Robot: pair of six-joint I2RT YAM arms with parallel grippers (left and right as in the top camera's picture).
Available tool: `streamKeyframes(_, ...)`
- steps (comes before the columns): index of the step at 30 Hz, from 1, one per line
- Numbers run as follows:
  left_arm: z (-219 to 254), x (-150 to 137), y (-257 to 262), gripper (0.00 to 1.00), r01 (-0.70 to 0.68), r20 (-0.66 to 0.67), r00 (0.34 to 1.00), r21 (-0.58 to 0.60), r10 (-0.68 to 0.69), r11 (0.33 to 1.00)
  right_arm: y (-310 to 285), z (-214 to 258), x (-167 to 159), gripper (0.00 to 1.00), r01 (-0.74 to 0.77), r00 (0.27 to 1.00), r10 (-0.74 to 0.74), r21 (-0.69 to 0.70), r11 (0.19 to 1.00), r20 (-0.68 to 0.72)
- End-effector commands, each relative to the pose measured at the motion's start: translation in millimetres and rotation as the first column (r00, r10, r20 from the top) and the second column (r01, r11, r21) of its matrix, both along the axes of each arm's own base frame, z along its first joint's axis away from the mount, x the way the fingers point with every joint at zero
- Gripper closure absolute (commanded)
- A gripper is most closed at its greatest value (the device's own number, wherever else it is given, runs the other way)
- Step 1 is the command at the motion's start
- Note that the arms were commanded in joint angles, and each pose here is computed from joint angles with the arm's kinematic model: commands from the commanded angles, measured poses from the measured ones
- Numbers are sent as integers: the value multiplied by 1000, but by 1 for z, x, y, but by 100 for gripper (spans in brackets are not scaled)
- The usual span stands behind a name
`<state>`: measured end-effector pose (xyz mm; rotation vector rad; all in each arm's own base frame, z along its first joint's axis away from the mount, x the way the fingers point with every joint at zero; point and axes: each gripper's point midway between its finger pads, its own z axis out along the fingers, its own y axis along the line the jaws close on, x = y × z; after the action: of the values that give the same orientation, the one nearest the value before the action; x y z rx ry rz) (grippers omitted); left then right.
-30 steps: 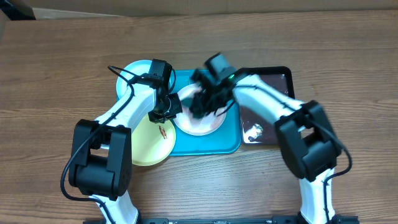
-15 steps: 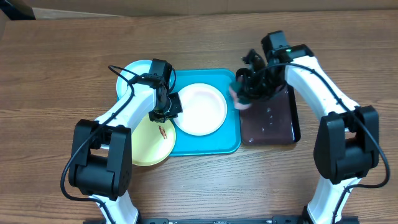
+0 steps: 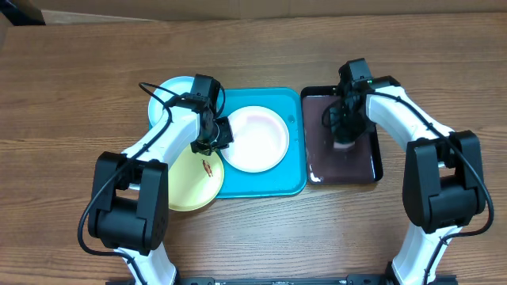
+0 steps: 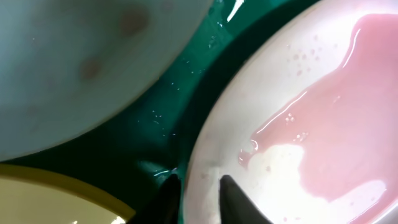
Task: Clean dirty plates on tray and stack at the side
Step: 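Drop the sponge into the black tray and raise right gripper aside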
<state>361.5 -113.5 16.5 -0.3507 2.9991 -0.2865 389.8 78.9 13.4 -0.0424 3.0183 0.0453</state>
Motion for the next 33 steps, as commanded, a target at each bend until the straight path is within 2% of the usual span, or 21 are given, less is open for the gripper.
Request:
streamKeyframes(1, 6, 4, -11, 69, 34, 23, 999, -11, -34, 999, 0, 13, 8, 36, 9, 999, -9, -4, 1000, 45)
streamKeyframes(5, 5, 4, -10, 67, 37, 26, 999, 12, -38, 999, 9, 49, 27, 39, 22, 997, -29, 108, 994, 69)
streamKeyframes(12, 4, 3, -8, 67, 38, 25, 999, 35, -39, 999, -27, 82, 55, 36, 157, 976, -175, 140, 978, 132)
streamKeyframes(18, -5, -3, -5, 79, 21, 18, 1000, 59, -22, 998, -85, 79, 50, 33, 303, 944, -316, 135, 944, 95)
streamKeyframes(19, -6, -3, -4, 83, 20, 19, 1000, 59, -21, 998, -94, 79, 49, 21, 320, 938, -333, 133, 938, 91)
streamKeyframes(20, -7, -3, -4, 88, 20, 19, 1000, 59, -21, 998, -102, 79, 48, 0, 338, 932, -351, 133, 932, 88)
streamKeyframes(23, -6, -2, -5, 96, 20, 24, 999, 56, -21, 998, -121, 79, 47, 0, 378, 916, -391, 132, 916, 93)
streamKeyframes(30, 0, 0, -17, 96, 28, 17, 999, -41, -28, 999, -143, 80, 47, 0, 420, 895, -435, 134, 897, 103)
streamKeyframes(33, 10, 8, -24, 96, 74, 42, 997, -98, -70, 992, -143, 80, 47, 0, 422, 894, -436, 134, 897, 103)
